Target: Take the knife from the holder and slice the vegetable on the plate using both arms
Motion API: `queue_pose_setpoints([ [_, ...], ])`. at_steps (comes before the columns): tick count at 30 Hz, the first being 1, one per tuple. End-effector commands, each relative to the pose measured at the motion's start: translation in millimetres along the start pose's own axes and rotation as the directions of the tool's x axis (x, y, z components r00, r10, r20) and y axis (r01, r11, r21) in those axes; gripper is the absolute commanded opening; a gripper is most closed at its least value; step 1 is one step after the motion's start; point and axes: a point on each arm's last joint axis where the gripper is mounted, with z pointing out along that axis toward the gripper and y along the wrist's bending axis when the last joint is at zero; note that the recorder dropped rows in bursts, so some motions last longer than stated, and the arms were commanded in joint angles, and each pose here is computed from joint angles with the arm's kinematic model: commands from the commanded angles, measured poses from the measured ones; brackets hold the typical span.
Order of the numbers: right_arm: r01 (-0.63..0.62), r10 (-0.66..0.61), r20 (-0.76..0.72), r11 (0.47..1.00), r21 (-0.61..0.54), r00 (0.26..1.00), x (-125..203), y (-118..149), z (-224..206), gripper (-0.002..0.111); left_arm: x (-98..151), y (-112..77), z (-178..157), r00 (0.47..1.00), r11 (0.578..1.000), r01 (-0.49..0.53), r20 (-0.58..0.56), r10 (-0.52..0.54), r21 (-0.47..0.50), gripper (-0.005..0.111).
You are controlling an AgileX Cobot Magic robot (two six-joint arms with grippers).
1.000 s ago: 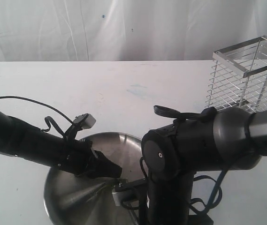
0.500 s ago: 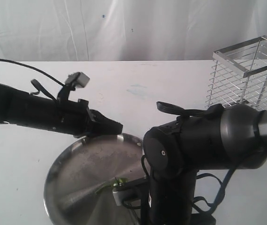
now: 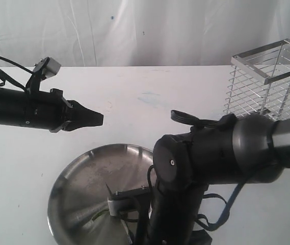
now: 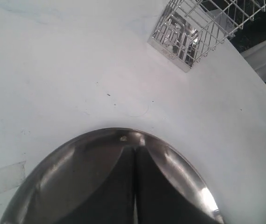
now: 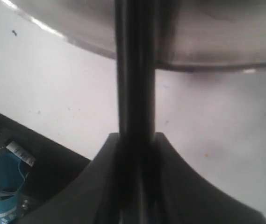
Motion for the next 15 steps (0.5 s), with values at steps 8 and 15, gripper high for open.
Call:
queue_pose_setpoints([
  [8,0.038,-0.036,0.089,0.999,-0.020,0.995,-28,13,-5,0.000,19,2.7,6,0.998,0.998,0.031,-0.061,-0.027,0.060,0.000],
  [15,0.003,-0.007,0.087,0.999,0.050,0.996,-28,6,-5,0.000,37,1.8,12,0.998,0.989,0.033,-0.061,-0.024,0.147,0.000],
])
